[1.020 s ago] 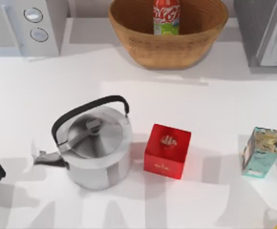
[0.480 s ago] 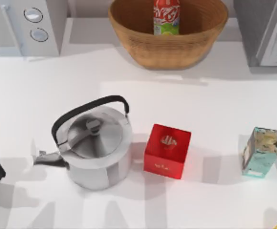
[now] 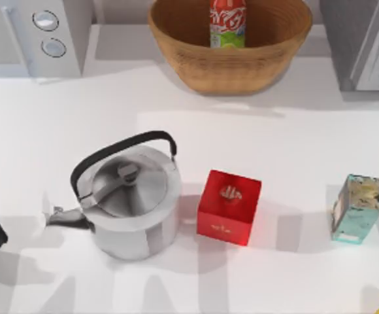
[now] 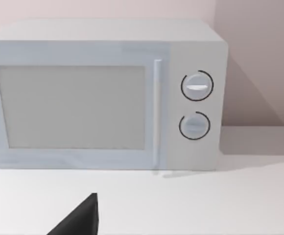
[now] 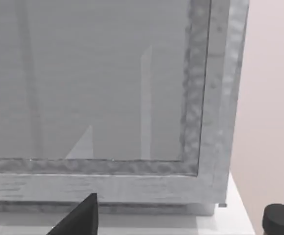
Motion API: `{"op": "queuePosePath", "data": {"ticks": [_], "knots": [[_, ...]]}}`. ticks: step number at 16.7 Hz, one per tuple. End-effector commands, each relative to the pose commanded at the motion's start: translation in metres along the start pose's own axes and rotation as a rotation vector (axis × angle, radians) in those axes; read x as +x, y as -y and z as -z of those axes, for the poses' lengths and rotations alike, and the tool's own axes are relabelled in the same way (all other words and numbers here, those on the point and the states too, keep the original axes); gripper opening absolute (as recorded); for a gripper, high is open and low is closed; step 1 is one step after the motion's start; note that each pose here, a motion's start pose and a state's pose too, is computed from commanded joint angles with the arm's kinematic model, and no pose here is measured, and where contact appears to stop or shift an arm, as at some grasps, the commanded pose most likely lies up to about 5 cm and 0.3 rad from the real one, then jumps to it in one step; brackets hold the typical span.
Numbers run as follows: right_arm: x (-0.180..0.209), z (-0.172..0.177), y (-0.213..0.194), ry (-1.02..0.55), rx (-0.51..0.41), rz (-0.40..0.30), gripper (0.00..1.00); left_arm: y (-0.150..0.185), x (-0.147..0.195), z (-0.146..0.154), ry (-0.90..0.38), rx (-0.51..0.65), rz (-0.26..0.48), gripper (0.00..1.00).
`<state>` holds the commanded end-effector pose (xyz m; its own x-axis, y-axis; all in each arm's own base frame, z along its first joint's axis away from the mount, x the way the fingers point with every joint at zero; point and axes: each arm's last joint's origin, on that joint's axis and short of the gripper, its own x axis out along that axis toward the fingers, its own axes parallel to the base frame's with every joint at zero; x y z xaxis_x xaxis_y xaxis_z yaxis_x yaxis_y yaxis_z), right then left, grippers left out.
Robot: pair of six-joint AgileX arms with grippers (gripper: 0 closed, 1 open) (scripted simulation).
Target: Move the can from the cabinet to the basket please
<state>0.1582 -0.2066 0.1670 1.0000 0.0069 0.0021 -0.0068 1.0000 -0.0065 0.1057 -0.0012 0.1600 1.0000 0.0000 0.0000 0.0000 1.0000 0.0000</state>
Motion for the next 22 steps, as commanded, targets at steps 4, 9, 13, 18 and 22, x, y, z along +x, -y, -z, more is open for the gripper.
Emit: {"op": "queuePosePath", "data": {"ticks": [4,9,13,18,22], "knots": [[0.014,-0.033,0.029,0.001,-0.003,-0.004,1.0,0.0,0.0,0.0,0.0,0.0,0.0,1.0],[0.031,-0.117,0.065,-0.007,0.009,0.0,1.0,0.0,0.0,0.0,0.0,0.0,0.0,1.0],[0.03,-0.205,0.067,-0.018,0.031,0.007,1.0,0.0,0.0,0.0,0.0,0.0,0.0,1.0],[0.013,-0.301,0.03,-0.017,0.03,0.006,1.0,0.0,0.0,0.0,0.0,0.0,0.0,1.0],[-0.001,-0.341,0.0,-0.004,0.006,0.003,1.0,0.0,0.0,0.0,0.0,0.0,0.0,1.0]]}}
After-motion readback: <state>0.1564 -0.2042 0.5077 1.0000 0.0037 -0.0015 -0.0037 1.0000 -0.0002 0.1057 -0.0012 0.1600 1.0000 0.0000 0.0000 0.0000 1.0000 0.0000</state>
